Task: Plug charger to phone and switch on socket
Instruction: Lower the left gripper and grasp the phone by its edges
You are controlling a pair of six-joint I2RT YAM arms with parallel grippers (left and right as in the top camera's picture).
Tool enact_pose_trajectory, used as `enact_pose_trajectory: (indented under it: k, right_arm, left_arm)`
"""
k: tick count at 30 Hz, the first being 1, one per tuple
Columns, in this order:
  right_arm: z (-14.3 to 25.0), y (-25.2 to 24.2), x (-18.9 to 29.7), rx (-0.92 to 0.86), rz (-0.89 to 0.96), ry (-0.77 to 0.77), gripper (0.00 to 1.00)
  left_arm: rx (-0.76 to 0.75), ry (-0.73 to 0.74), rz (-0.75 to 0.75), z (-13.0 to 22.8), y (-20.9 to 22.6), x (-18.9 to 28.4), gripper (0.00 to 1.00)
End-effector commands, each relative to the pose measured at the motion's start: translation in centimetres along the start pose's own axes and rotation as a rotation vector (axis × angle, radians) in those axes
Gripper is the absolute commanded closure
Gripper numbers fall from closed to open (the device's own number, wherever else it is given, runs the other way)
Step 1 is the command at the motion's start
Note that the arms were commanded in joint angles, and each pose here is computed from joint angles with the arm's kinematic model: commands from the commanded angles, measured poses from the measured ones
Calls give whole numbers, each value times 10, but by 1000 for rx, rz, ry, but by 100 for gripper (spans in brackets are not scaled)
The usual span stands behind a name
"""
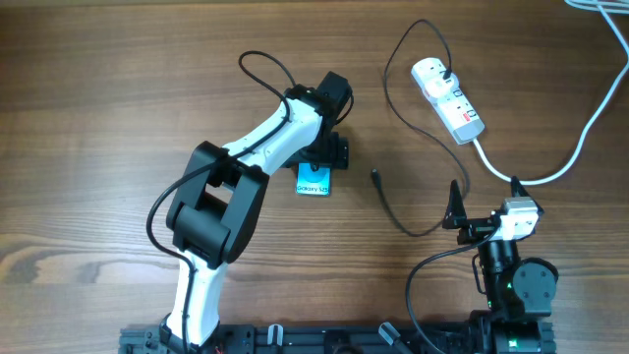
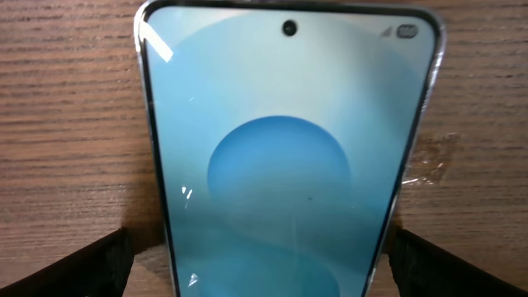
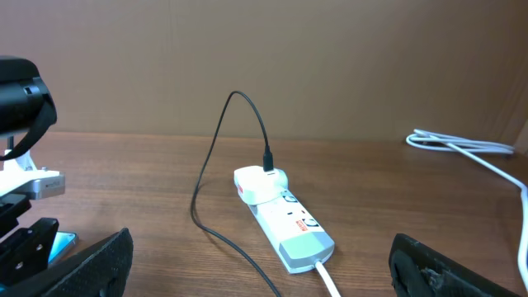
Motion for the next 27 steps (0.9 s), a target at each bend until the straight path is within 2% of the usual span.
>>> enact_pose_trajectory:
  k: [1,3,8,9,10,27]
  right_arm:
    - [-1,-2,0,5,17,-8,0]
    - [-1,-2,0,5,17,-7,0]
    - [-1,-2,0,5,17,-7,0]
    - [-1,-2,0,5,17,-7,0]
    - [-1,-2,0,5,17,-8,0]
    - [-1,-2,0,5,17,-8,0]
  left_arm:
    - [-22,17,0,5,-4,-10,4]
    - [-22,19,-1,6,-4,-10,10]
    - [-22,39,-10,9,-2,-9,8]
    - [-22,40,-11,9,-2,-9,12]
    - [-21,39,-10,9,-2,-9,21]
    - [-17,25,-4,9,-2,2,29]
Point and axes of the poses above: each gripper's point midway between its finger pads, its own x axis back along the fingers, its own y axis along the line the jaws close on, z = x × y, the point moved 9 cm from there along x, back along the fingers, and after that the axes turned 4 degrees about -x, right-handed, at the moved point
